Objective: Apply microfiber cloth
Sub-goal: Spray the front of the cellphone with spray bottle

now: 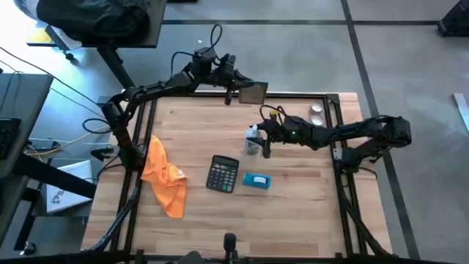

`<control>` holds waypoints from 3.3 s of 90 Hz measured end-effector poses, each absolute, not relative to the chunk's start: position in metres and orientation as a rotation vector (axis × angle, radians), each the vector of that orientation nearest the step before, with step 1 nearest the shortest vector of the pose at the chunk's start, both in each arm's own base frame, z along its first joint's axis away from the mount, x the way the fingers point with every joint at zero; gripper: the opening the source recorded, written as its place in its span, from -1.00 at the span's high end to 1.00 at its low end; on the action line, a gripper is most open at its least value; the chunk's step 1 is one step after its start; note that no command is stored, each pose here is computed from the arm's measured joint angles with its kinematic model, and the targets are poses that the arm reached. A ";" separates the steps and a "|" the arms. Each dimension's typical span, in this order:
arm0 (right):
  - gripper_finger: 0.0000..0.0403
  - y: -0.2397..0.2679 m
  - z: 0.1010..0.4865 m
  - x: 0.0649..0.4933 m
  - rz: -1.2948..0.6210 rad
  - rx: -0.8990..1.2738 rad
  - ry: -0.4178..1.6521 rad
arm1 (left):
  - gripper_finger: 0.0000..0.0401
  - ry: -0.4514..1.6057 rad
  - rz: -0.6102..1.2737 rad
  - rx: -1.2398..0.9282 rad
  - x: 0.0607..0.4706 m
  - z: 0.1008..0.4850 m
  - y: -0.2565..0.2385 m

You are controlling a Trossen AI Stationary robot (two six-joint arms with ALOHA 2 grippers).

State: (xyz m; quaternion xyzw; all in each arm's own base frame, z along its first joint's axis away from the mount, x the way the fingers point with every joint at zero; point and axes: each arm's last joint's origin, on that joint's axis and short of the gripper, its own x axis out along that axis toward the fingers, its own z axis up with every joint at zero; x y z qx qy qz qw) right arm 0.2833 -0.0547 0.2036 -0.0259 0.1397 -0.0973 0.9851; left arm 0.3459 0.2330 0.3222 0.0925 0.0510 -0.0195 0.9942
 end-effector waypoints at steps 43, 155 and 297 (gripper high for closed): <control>-0.33 -0.055 0.202 0.283 -0.189 -0.206 0.305 | 0.95 0.113 -0.041 0.176 0.346 0.321 0.233; -0.05 -0.057 0.205 0.283 -0.138 -0.133 0.266 | 0.95 0.091 -0.165 0.191 0.345 0.316 0.236; -0.06 -0.056 0.210 0.280 -0.155 -0.014 0.253 | 0.95 -0.080 -0.136 0.057 0.368 0.289 0.258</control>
